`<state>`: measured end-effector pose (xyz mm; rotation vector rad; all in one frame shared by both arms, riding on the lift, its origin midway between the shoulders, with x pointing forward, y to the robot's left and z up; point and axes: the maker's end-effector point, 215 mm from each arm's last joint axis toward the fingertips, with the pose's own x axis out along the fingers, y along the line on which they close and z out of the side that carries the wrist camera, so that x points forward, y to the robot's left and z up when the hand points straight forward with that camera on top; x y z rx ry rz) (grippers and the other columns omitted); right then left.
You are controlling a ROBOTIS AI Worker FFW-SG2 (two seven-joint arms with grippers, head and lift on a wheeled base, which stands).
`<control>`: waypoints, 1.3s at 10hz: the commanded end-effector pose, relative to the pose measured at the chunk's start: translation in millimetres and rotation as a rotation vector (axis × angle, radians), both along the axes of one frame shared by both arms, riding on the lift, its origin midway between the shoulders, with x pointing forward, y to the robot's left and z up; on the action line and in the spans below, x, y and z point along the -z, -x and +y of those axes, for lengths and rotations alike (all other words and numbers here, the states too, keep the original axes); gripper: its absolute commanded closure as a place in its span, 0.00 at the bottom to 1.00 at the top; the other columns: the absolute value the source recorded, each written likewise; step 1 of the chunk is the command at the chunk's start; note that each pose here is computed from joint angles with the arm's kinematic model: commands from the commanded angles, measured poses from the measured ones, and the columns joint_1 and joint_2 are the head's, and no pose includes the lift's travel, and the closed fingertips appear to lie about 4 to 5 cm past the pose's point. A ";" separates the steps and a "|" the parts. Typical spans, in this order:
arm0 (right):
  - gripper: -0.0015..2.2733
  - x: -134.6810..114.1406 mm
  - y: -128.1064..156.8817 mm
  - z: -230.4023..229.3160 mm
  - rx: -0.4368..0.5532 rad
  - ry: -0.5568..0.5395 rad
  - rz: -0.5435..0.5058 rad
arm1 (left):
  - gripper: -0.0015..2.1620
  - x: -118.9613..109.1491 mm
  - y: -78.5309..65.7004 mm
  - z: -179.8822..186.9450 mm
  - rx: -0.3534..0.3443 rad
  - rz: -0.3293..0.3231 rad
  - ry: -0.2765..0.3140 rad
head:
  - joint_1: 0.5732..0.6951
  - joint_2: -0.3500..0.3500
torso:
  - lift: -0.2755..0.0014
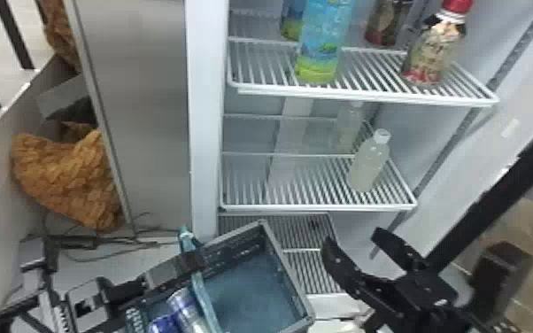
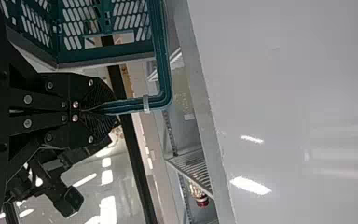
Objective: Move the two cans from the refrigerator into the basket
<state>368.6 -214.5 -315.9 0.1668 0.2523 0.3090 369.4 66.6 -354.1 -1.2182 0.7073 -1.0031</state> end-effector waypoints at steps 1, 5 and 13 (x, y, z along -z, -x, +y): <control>0.06 -11.2 10.5 -17.9 0.036 0.012 -0.051 | 0.56 1.6 1.2 -0.3 0.003 0.004 -0.004 | 1.00 0.19 | 0.20; 0.06 -28.7 50.9 -45.3 0.091 0.049 -0.078 | 0.56 6.7 5.1 -2.1 0.014 0.016 -0.015 | 1.00 0.08 | 0.20; 0.06 -1.4 101.2 -87.6 0.144 0.082 -0.092 | 0.56 6.8 6.5 0.7 0.003 0.017 -0.010 | 1.00 0.00 | 0.20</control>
